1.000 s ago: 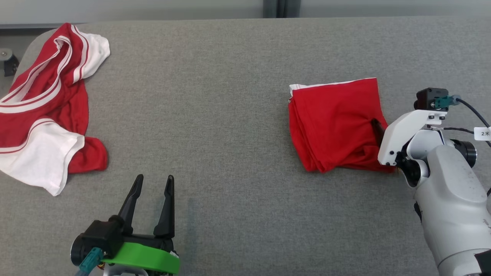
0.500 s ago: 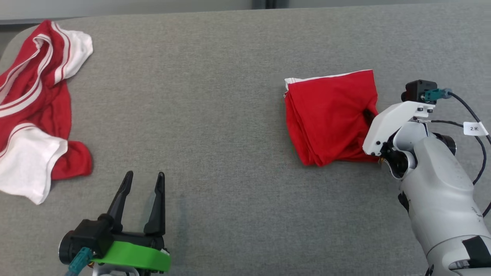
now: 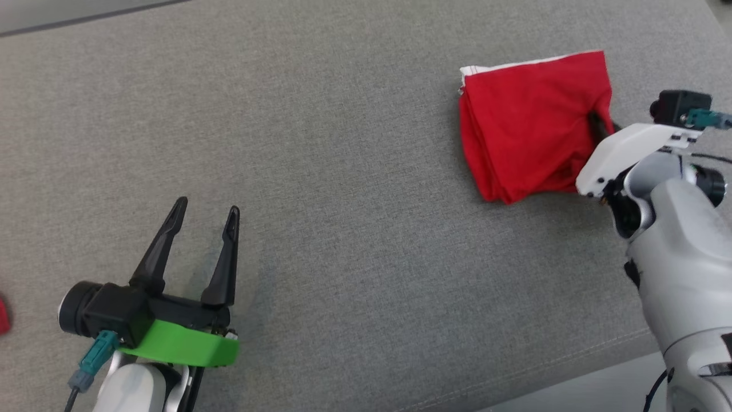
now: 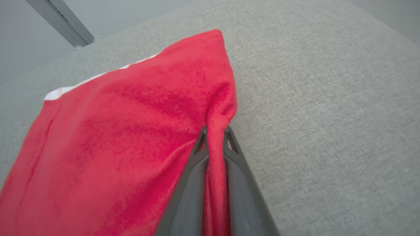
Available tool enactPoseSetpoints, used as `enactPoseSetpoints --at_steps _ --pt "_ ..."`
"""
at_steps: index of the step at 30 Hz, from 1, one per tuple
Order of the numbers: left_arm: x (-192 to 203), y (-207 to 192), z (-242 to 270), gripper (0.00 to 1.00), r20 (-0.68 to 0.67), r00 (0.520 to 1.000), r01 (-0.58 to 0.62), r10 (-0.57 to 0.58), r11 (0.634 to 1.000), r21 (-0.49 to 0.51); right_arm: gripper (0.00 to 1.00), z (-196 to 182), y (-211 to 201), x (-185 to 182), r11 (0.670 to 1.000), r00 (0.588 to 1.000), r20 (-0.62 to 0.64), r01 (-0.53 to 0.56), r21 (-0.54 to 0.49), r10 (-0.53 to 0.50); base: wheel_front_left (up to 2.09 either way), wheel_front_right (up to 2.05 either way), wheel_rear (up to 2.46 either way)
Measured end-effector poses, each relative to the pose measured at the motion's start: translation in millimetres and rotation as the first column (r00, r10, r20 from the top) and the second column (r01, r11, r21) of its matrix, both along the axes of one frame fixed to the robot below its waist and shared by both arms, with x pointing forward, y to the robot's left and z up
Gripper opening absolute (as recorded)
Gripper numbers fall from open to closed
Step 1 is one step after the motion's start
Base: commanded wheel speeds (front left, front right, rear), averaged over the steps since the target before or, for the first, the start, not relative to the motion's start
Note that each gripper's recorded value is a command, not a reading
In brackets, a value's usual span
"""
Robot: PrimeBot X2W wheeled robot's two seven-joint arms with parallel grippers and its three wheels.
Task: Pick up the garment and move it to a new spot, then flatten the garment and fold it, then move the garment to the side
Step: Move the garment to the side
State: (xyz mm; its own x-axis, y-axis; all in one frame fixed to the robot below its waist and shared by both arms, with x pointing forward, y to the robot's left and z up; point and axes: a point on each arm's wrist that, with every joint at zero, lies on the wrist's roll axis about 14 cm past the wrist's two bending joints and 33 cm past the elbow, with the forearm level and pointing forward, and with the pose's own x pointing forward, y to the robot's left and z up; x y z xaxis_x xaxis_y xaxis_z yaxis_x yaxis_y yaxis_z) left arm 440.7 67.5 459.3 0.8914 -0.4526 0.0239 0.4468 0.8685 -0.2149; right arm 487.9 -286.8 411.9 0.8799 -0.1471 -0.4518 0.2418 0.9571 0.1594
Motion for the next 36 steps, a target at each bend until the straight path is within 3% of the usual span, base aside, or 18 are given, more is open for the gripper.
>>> enactPoseSetpoints --at_steps 6,11,18,22,24,25,26,32,36 --pt "15 -13 -14 1.00 -0.003 0.998 0.065 -0.065 0.998 -0.001 0.00 29 -71 25 0.982 0.995 0.052 0.096 -0.161 -0.088 0.00 0.00 0.00" --pt "22 6 -39 1.00 -0.051 0.998 0.026 -0.024 0.999 0.024 0.00 35 -109 48 0.953 0.992 0.031 0.128 -0.274 -0.124 0.00 0.00 0.00" --pt "20 41 -60 1.00 -0.104 0.992 -0.060 0.066 0.996 0.065 0.00 22 -119 82 0.913 0.994 -0.049 0.072 -0.401 -0.100 0.00 0.00 0.00" --pt "17 53 -68 1.00 -0.128 0.987 -0.089 0.099 0.993 0.079 0.00 14 -116 97 0.909 0.993 -0.053 0.074 -0.410 -0.105 0.00 0.00 0.00" --pt "16 55 -70 1.00 -0.135 0.985 -0.100 0.110 0.992 0.080 0.38 13 -118 100 0.902 0.992 -0.045 0.086 -0.423 -0.115 0.00 0.00 0.00" --pt "16 56 -71 1.00 -0.138 0.984 -0.105 0.115 0.991 0.080 0.74 12 -120 101 0.899 0.992 -0.044 0.091 -0.429 -0.122 0.00 0.00 0.00" --pt "16 57 -72 1.00 -0.140 0.983 -0.110 0.121 0.991 0.079 1.00 11 -123 100 0.897 0.989 -0.044 0.106 -0.430 -0.138 0.00 0.00 0.00" --pt "19 57 -69 1.00 -0.131 0.983 -0.121 0.129 0.990 0.069 1.00 25 -151 79 0.838 0.976 -0.060 0.147 -0.525 -0.209 0.00 0.00 0.00" --pt "19 52 -59 1.00 -0.115 0.984 -0.130 0.135 0.990 0.047 1.00 43 -146 75 0.819 0.983 0.006 0.157 -0.552 -0.184 0.00 0.00 0.00"
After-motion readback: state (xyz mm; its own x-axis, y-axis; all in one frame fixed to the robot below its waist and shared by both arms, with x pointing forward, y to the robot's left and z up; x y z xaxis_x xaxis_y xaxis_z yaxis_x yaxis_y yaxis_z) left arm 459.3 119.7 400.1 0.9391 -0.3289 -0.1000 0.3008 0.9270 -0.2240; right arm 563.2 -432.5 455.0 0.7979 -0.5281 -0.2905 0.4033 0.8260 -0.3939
